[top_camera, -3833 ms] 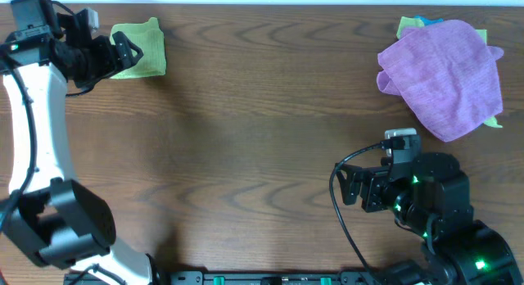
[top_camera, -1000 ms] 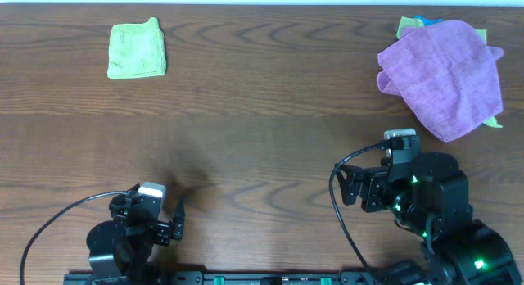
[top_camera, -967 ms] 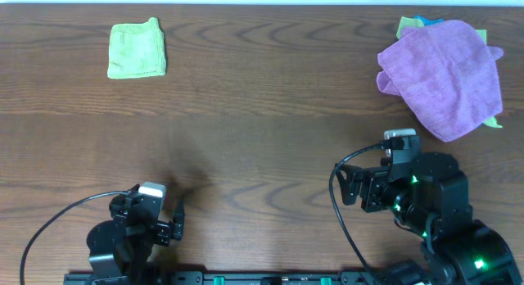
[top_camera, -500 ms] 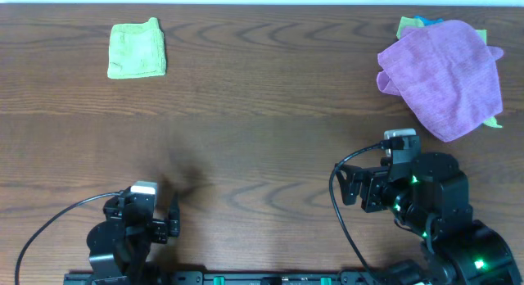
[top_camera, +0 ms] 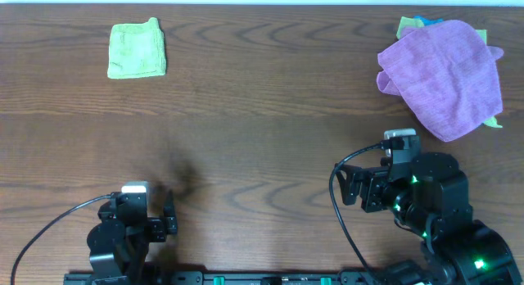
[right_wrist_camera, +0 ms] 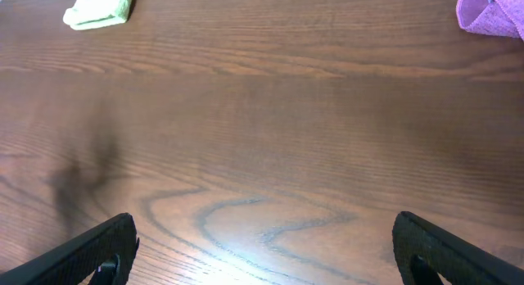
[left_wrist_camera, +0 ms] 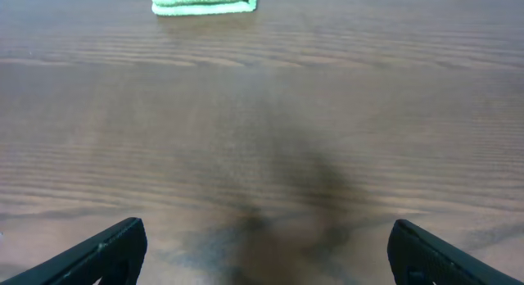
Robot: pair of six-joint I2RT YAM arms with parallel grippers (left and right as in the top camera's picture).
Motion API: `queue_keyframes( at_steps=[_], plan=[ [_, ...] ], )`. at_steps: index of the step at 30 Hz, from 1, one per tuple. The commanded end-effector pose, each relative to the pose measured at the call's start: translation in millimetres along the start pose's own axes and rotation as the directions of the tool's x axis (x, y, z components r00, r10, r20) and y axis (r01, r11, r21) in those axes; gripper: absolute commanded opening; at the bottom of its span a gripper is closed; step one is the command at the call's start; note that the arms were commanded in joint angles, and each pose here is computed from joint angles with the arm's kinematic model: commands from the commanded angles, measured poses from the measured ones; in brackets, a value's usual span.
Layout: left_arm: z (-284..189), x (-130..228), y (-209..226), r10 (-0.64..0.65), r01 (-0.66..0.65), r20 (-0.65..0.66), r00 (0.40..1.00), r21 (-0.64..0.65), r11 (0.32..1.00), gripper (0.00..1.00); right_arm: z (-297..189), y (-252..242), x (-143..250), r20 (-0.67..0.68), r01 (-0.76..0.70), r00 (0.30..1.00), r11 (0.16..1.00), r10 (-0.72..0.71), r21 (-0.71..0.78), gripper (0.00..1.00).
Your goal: Fold the cloth
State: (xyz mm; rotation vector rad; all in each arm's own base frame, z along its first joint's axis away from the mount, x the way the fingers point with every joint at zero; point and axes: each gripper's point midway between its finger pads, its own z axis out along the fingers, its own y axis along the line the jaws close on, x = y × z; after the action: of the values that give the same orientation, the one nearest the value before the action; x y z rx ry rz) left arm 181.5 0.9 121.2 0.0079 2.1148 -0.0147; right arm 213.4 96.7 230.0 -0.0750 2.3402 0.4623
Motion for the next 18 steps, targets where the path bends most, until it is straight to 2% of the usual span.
queue_keyframes(
  at_steps=[1,10,18],
  plan=[
    [-1,7,-1,-0.019,0.020,-0.024,1.000,0.004,1.000,0.95,0,-2,0,0.003,-0.020,1.000,1.000,0.020,0.005,0.99],
    [-4,39,-3,-0.031,0.032,-0.151,0.988,0.007,0.999,0.95,0,-2,0,0.001,-0.020,1.000,1.000,0.020,0.006,0.99],
    [-4,42,-3,-0.032,0.033,-0.166,0.986,0.007,0.999,0.95,0,-2,1,-0.002,-0.020,1.000,1.000,0.020,0.007,0.99]
  ],
)
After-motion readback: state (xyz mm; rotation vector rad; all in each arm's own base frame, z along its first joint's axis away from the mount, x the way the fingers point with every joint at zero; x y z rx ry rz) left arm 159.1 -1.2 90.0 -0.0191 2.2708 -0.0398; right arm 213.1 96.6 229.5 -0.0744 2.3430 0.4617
